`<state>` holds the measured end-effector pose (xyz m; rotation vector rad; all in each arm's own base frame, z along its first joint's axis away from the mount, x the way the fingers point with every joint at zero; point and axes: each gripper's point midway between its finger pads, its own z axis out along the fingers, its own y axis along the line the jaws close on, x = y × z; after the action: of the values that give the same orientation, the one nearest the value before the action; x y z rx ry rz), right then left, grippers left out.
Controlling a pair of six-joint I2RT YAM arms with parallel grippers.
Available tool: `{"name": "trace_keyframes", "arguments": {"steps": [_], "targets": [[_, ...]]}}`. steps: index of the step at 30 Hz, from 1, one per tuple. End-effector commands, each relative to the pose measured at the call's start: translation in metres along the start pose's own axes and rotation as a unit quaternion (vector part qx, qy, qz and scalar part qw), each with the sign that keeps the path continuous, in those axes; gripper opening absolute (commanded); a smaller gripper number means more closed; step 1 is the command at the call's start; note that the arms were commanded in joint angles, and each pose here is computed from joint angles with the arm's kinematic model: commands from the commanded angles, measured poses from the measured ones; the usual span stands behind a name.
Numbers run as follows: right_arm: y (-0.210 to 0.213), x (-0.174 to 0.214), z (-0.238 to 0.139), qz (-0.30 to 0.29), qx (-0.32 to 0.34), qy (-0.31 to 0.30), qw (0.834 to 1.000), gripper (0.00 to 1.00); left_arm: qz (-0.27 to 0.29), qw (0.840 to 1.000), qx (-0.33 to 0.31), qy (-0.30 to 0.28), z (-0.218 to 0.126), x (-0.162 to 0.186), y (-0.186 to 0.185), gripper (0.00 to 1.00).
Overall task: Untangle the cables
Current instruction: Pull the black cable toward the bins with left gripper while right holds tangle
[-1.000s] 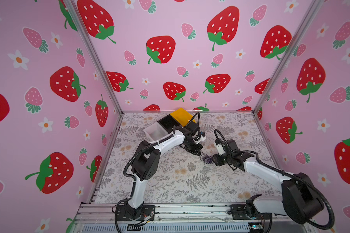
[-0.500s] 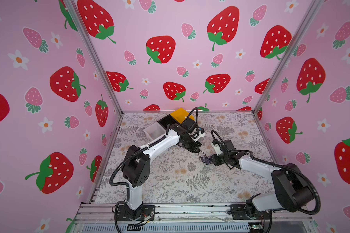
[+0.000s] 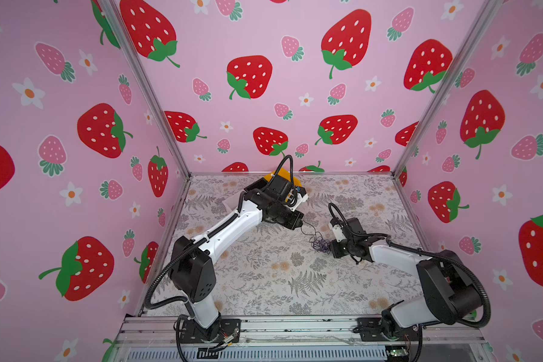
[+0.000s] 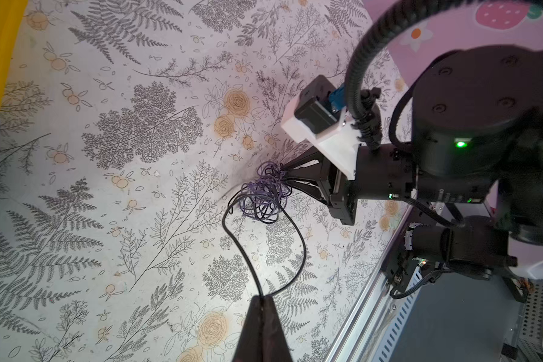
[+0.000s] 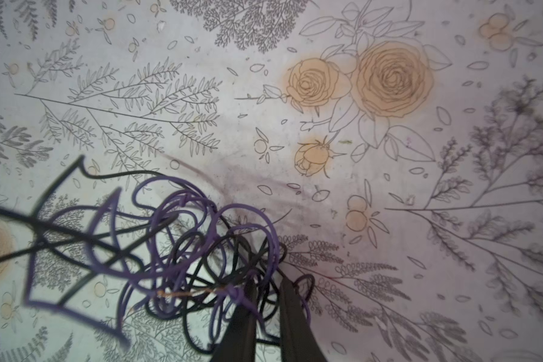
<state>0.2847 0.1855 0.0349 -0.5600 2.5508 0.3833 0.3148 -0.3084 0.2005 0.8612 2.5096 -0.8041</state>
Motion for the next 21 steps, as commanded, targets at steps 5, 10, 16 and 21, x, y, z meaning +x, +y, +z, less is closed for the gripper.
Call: {"name": "trace_keyframes", "arguments": {"steps": [5,10,16,21], "targets": [[-0.014,-0.003,-0.019,0.010,0.026,-0.011,1.000,0.15,-0.031,0.999,-0.025,0.023,0.002,0.022,0.032,0.00],[-0.023,-0.011,-0.032,0.014,0.038,-0.025,0.999,0.15,-0.042,0.998,-0.020,0.041,0.011,0.034,0.037,0.00],[-0.025,-0.015,-0.042,0.004,0.044,-0.029,0.999,0.15,-0.048,0.998,-0.009,0.045,0.018,0.037,0.037,0.00],[-0.030,-0.001,-0.034,0.008,0.048,-0.001,0.999,0.16,-0.049,0.998,0.002,0.041,0.019,0.035,0.033,0.00]]}}
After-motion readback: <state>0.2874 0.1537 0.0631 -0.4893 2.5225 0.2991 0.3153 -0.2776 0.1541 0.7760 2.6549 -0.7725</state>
